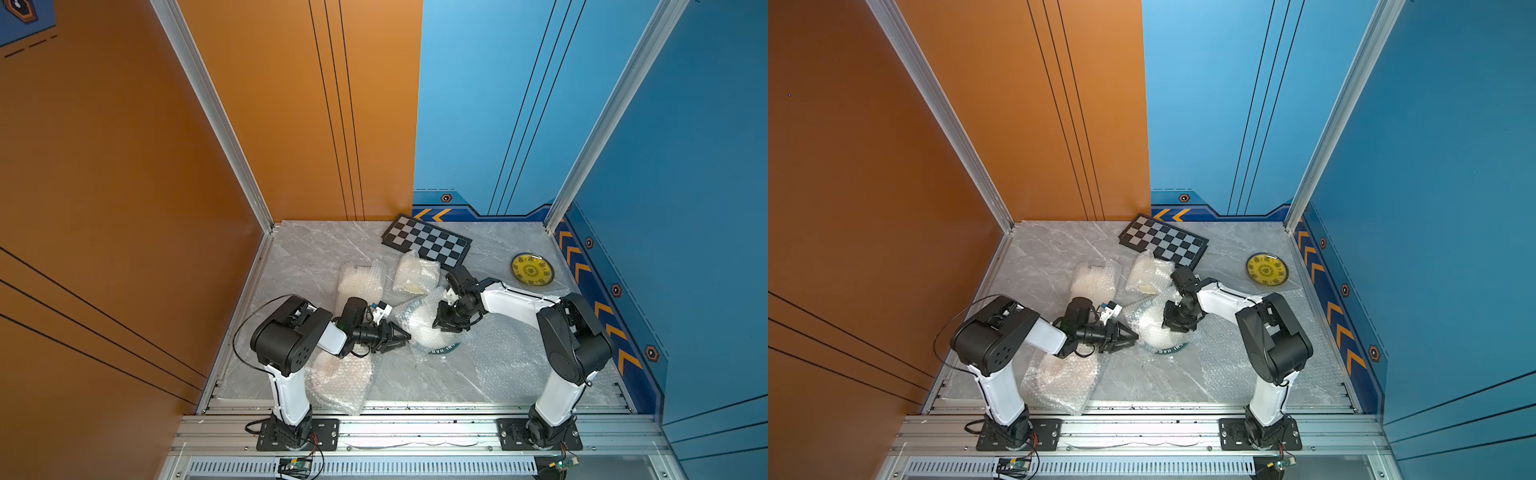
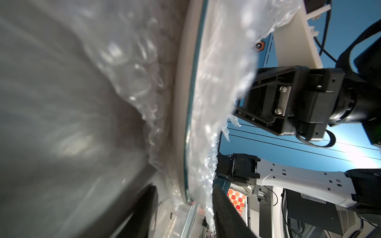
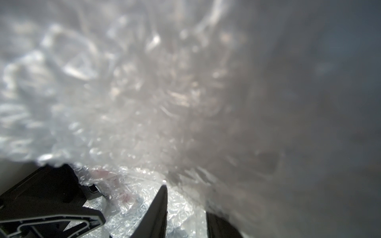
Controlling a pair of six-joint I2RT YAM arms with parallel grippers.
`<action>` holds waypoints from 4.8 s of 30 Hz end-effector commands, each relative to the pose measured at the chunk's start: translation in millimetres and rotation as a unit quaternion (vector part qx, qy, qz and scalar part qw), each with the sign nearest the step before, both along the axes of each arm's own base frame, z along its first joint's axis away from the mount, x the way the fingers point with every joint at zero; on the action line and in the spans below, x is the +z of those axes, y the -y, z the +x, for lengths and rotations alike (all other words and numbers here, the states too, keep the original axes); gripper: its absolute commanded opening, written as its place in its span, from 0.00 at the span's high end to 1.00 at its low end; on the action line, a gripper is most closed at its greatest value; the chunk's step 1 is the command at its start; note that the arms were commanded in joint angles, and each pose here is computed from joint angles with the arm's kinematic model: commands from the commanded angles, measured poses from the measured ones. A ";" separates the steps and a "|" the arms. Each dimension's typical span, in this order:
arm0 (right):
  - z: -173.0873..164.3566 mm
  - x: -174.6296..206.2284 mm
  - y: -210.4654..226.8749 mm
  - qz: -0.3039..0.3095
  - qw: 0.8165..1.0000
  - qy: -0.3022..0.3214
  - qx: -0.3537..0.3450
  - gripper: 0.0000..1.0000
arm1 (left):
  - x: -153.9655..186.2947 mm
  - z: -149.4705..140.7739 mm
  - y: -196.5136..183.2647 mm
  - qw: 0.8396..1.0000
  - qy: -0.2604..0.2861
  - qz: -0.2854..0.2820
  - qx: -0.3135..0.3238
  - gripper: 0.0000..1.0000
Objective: Unpack dinner plates from bubble wrap
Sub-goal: Unwrap the bubble wrap at the center of the board.
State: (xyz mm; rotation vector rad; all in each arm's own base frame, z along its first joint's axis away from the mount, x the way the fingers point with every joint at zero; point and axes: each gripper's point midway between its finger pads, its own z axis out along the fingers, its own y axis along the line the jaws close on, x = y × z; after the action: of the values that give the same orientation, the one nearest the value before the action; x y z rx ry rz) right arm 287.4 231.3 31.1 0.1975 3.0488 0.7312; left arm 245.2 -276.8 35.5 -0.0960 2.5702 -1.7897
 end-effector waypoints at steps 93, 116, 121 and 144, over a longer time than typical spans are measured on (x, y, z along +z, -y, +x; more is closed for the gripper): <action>-39.4 3.6 -18.2 -0.065 0.987 0.133 0.061 0.39 | 125.7 33.1 66.7 0.996 0.040 0.047 -0.071 1.00; -44.0 39.0 -0.5 0.017 0.989 0.144 -0.038 0.95 | 78.0 4.0 53.9 0.994 0.005 0.091 -0.068 1.00; -51.8 25.1 -23.0 0.025 0.991 0.132 -0.016 0.96 | 73.7 2.4 52.7 0.993 0.002 0.094 -0.068 1.00; -83.2 -51.8 -5.9 -0.086 0.996 0.025 0.014 1.00 | 97.2 29.2 49.7 0.995 0.026 0.094 -0.036 1.00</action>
State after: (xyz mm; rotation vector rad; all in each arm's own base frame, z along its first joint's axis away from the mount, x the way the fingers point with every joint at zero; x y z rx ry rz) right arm 237.3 281.2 25.3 0.0888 2.8520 0.7416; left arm 254.7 -323.7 103.3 0.0178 2.8104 -1.5376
